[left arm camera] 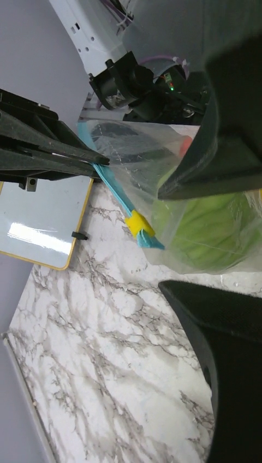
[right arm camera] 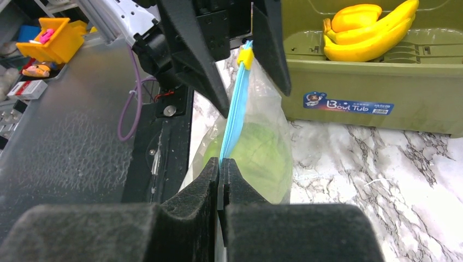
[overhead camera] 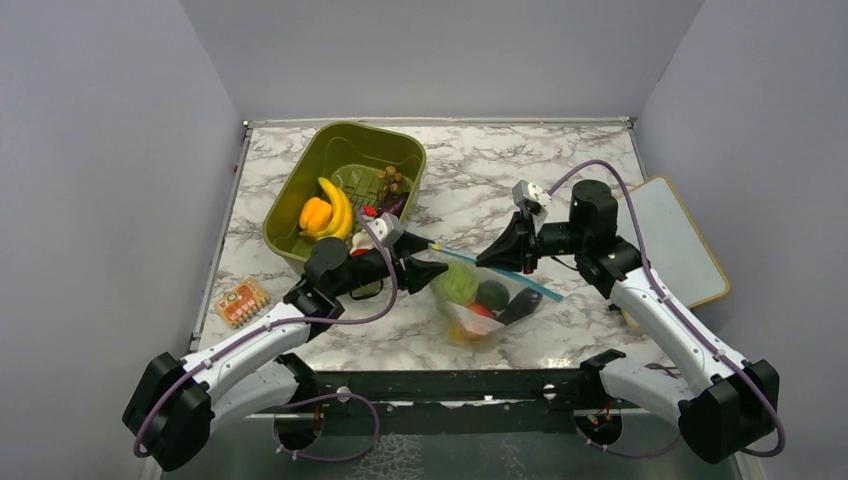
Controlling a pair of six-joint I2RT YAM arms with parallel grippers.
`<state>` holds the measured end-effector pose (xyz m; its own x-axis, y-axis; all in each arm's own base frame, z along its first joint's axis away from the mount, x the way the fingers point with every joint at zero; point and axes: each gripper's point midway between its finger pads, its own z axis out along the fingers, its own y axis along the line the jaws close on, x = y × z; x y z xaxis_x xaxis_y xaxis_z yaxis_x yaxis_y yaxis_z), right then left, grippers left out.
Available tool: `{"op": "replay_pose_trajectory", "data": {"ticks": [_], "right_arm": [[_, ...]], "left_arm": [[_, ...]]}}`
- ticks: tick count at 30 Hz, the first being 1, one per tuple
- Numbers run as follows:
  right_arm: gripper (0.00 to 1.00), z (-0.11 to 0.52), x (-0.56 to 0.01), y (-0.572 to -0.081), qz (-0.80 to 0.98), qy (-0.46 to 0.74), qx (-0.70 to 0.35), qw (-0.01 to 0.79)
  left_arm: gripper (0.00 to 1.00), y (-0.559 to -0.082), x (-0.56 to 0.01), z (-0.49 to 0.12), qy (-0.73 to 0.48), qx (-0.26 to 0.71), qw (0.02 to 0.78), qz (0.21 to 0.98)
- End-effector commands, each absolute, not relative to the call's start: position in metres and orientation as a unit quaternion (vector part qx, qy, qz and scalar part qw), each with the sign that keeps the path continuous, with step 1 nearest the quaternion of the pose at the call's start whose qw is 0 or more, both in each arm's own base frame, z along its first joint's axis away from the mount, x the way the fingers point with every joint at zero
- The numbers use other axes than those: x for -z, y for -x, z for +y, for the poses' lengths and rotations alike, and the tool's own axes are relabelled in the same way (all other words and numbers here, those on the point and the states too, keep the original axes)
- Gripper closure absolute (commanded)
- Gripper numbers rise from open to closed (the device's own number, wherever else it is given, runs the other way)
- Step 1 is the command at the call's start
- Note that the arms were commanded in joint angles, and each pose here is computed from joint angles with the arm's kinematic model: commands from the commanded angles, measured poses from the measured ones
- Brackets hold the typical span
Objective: Open the zip-top bag and remove the fake food
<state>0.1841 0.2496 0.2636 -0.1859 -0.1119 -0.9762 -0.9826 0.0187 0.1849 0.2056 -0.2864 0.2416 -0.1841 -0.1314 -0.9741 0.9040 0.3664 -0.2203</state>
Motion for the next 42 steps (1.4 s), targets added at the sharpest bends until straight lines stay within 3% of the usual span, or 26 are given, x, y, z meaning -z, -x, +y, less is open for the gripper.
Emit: {"op": "replay_pose_trajectory", "data": {"ticks": [1,5,6,10,13,14,24,29,31,36,42], "right_arm": [[0.99,0.252,-0.276,-0.175,0.541,0.496,-0.523,0.434],[0.99,0.251,-0.275,-0.175,0.542,0.495,-0.522,0.434],[0.99,0.252,-0.276,-0.176,0.541,0.496,-0.522,0.435],[0.99,0.252,-0.278,-0.174,0.538,0.498,-0.526,0.432],[0.99,0.252,-0.279,-0.17,0.53,0.504,-0.531,0.429],[0.99,0.252,-0.28,-0.168,0.526,0.507,-0.533,0.427],[0.99,0.253,-0.28,-0.162,0.502,0.529,-0.551,0.406],[0.99,0.254,-0.281,-0.163,0.498,0.531,-0.555,0.402],[0.99,0.254,-0.281,-0.163,0.498,0.531,-0.554,0.404],[0.99,0.254,-0.282,-0.166,0.502,0.53,-0.55,0.407],[0.98,0.255,-0.279,-0.172,0.514,0.523,-0.539,0.414]], "left_arm": [[0.52,-0.205,-0.261,-0.283,-0.348,0.449,0.604,0.559],[0.75,-0.206,-0.258,-0.285,-0.368,0.44,0.606,0.551],[0.76,-0.208,-0.257,-0.283,-0.363,0.436,0.609,0.554],[0.52,-0.216,-0.253,-0.274,-0.336,0.418,0.623,0.57],[0.23,-0.217,-0.252,-0.273,-0.338,0.414,0.624,0.569],[0.2,-0.217,-0.251,-0.273,-0.341,0.415,0.623,0.569],[0.17,-0.18,-0.26,-0.287,-0.457,0.482,0.563,0.491],[0.23,-0.173,-0.257,-0.292,-0.476,0.496,0.544,0.481],[0.3,-0.171,-0.258,-0.293,-0.481,0.503,0.535,0.478],[0.67,-0.183,-0.254,-0.293,-0.457,0.494,0.543,0.503],[0.87,-0.186,-0.254,-0.289,-0.434,0.491,0.549,0.518]]}}
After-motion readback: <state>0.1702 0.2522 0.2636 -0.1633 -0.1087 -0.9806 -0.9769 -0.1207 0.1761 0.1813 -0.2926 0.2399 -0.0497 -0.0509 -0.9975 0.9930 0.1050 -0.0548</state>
